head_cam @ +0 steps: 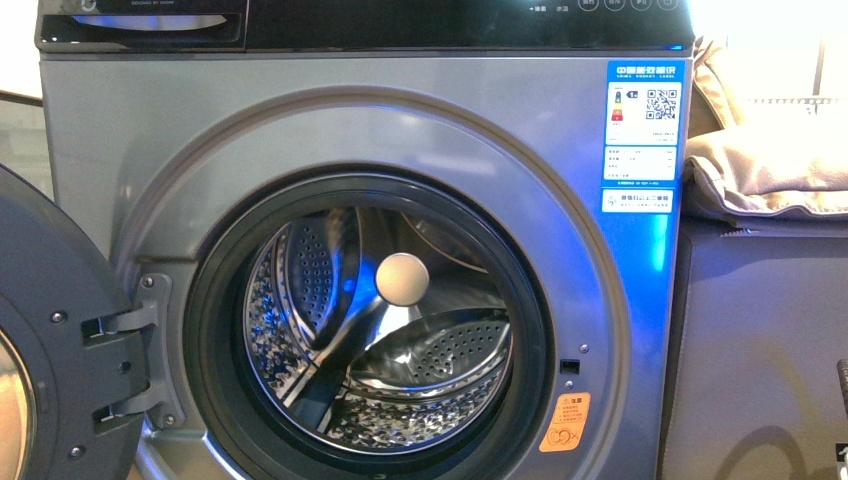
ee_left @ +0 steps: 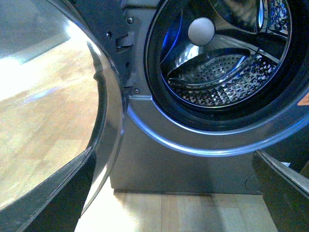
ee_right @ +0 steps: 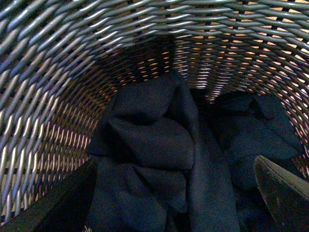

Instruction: Put clothes into washing machine

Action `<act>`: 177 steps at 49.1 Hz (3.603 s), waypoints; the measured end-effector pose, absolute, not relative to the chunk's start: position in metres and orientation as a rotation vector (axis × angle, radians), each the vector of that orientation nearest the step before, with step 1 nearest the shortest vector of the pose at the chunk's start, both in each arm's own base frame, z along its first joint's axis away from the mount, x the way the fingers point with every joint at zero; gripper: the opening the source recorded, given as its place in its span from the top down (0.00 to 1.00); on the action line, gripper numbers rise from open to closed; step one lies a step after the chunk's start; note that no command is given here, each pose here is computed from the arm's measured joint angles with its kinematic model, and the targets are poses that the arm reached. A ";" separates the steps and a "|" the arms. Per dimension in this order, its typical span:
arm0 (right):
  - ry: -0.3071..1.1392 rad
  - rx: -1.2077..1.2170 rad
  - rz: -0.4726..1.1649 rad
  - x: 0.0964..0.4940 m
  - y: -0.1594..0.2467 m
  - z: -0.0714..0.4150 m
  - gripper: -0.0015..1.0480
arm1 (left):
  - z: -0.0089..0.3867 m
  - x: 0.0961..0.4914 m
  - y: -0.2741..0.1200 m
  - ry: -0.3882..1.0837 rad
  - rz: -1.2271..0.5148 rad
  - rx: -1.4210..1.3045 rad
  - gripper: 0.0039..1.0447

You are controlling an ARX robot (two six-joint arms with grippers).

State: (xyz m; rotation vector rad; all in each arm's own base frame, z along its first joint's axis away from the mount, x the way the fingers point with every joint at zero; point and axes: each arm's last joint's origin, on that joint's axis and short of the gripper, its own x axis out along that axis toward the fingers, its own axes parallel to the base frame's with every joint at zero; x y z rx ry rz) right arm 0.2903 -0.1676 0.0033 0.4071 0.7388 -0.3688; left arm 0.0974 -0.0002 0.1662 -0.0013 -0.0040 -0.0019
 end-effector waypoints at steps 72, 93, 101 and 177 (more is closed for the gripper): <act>0.858 0.454 -0.506 0.292 -0.182 -0.107 0.07 | 0.166 0.097 0.000 -0.004 -0.002 -0.001 0.06; 0.867 0.427 -0.538 0.288 -0.189 -0.124 0.07 | 0.166 0.097 0.000 -0.004 -0.002 -0.002 0.06; 0.888 0.412 -0.546 0.285 -0.187 -0.134 0.07 | 0.166 0.097 0.000 -0.004 -0.002 -0.002 0.06; 0.933 0.410 -0.538 0.267 -0.185 -0.162 0.07 | 0.166 0.097 0.000 -0.004 -0.002 -0.001 0.06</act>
